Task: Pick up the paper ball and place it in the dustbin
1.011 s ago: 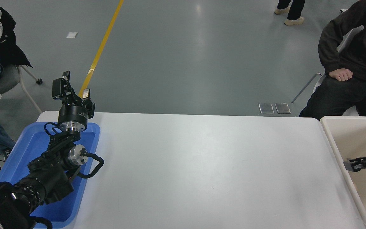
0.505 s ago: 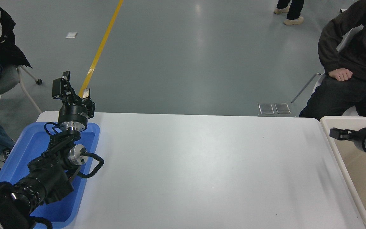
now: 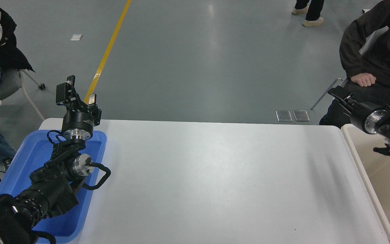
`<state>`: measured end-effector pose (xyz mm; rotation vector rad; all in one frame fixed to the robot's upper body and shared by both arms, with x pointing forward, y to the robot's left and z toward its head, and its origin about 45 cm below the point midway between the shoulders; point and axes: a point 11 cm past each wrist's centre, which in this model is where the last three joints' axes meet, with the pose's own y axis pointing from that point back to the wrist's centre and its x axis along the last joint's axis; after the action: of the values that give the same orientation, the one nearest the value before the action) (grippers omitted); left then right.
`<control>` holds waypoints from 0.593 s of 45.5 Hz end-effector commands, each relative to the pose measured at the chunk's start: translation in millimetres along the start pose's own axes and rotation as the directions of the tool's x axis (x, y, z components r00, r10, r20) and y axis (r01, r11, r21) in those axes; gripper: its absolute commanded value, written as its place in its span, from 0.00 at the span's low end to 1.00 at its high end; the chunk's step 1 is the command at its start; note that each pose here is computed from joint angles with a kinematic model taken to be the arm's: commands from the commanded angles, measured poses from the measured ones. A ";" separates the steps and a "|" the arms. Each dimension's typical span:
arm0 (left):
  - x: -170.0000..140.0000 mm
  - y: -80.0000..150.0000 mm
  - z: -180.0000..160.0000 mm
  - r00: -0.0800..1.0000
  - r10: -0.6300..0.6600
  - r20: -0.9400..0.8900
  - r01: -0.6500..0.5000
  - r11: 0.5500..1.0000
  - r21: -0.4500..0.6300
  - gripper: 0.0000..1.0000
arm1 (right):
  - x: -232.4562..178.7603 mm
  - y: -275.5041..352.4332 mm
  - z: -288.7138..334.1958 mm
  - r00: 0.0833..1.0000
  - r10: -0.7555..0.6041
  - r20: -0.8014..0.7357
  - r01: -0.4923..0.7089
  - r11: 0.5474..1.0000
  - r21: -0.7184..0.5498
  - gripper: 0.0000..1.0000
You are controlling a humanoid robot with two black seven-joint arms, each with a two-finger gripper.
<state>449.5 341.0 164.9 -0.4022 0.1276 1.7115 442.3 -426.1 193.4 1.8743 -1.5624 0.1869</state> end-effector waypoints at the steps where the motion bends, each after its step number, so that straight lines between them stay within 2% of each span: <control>1: 0.0 0.0 0.0 1.000 0.000 0.000 0.000 1.000 0.000 1.00 | -14.5 0.4 -16.2 0.960 -0.008 0.280 -0.021 0.995 0.100 1.00; 9: 0.0 0.0 0.0 1.000 0.000 0.000 0.000 1.000 0.000 1.00 | -30.3 -3.8 -18.5 0.847 -0.044 0.529 -0.033 0.990 0.136 1.00; 13: 0.0 0.0 0.0 1.000 0.000 0.000 0.000 1.000 0.000 1.00 | -39.5 -6.1 -20.4 0.764 -0.075 0.641 -0.033 0.987 0.155 1.00; 15: 0.0 0.0 0.0 1.000 0.000 0.000 0.000 1.000 0.000 1.00 | -47.1 -8.8 -22.4 0.684 -0.094 0.723 -0.042 0.985 0.167 1.00; 27: 0.0 0.0 0.0 1.000 0.000 0.000 0.000 1.000 0.000 1.00 | -61.0 -9.0 -27.9 0.467 -0.202 0.861 -0.053 0.965 0.256 1.00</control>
<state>449.5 340.9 164.9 -0.4021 0.1277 1.7113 444.8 -372.6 182.8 2.2757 -2.0560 -0.5347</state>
